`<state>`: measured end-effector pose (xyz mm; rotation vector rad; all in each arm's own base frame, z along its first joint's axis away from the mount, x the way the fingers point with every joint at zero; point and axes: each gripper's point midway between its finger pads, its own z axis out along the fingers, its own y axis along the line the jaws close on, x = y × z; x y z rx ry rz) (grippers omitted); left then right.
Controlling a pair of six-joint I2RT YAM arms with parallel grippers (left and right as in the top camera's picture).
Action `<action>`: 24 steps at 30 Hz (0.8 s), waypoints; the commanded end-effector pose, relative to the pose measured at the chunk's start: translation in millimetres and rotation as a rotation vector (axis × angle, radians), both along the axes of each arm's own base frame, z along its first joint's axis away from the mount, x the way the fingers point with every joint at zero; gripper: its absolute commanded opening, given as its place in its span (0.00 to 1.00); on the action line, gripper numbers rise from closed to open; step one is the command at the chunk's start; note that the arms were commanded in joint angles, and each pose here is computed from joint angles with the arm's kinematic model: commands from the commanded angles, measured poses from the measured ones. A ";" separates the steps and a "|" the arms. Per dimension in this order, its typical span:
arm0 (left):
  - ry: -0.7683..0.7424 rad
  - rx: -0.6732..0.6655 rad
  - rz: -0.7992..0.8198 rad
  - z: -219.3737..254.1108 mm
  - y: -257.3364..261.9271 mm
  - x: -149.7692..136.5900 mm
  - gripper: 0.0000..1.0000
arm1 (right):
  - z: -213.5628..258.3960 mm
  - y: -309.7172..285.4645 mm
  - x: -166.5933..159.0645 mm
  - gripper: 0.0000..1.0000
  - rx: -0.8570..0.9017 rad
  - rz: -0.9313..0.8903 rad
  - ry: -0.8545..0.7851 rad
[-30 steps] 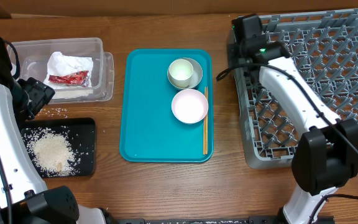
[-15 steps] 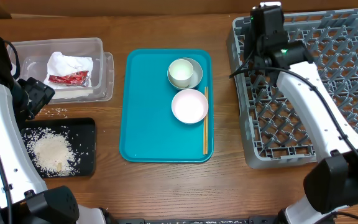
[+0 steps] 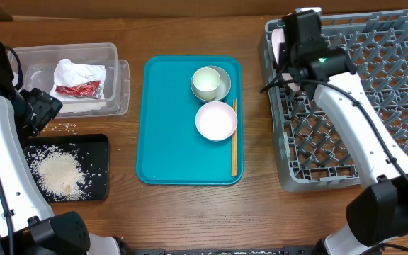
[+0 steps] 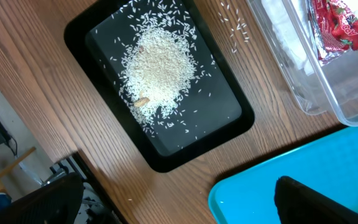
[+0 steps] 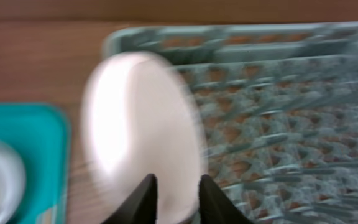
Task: Sort waste into correct bins and load items into the dishwasher
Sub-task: 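Release the plate and pull the right gripper back from the rack, then reach the right gripper to the small white bowl and grasp its rim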
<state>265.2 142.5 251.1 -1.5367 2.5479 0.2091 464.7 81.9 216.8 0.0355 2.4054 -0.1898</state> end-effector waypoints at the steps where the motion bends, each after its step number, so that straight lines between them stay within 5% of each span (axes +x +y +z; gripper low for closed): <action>1: 0.005 0.004 -0.014 -0.2 1.5 -0.3 1.00 | 31.3 85.3 -30.7 0.40 0.289 0.299 0.009; 6: 0.004 0.004 -0.014 -0.2 1.6 -0.2 1.00 | 54.1 183.5 -81.1 0.78 0.629 0.693 0.101; 11: 0.005 0.004 -0.016 -0.2 1.1 -0.1 1.00 | 32.6 221.5 -96.8 0.87 0.645 0.738 0.179; 16: 0.005 0.004 -0.016 -0.2 1.1 -0.1 1.00 | -27.7 227.7 -101.6 0.86 0.531 0.527 0.316; 19: 0.005 0.004 -0.016 -0.2 1.1 -0.1 1.00 | -58.9 231.5 -108.7 0.77 0.485 0.429 0.388; 21: 0.005 0.004 -0.016 -0.2 1.1 -0.1 1.00 | -77.8 237.4 -113.6 0.63 0.443 0.418 0.418; 24: 0.004 0.004 -0.016 -0.2 1.2 0.0 1.00 | -107.4 236.2 -114.0 0.63 0.357 0.313 0.428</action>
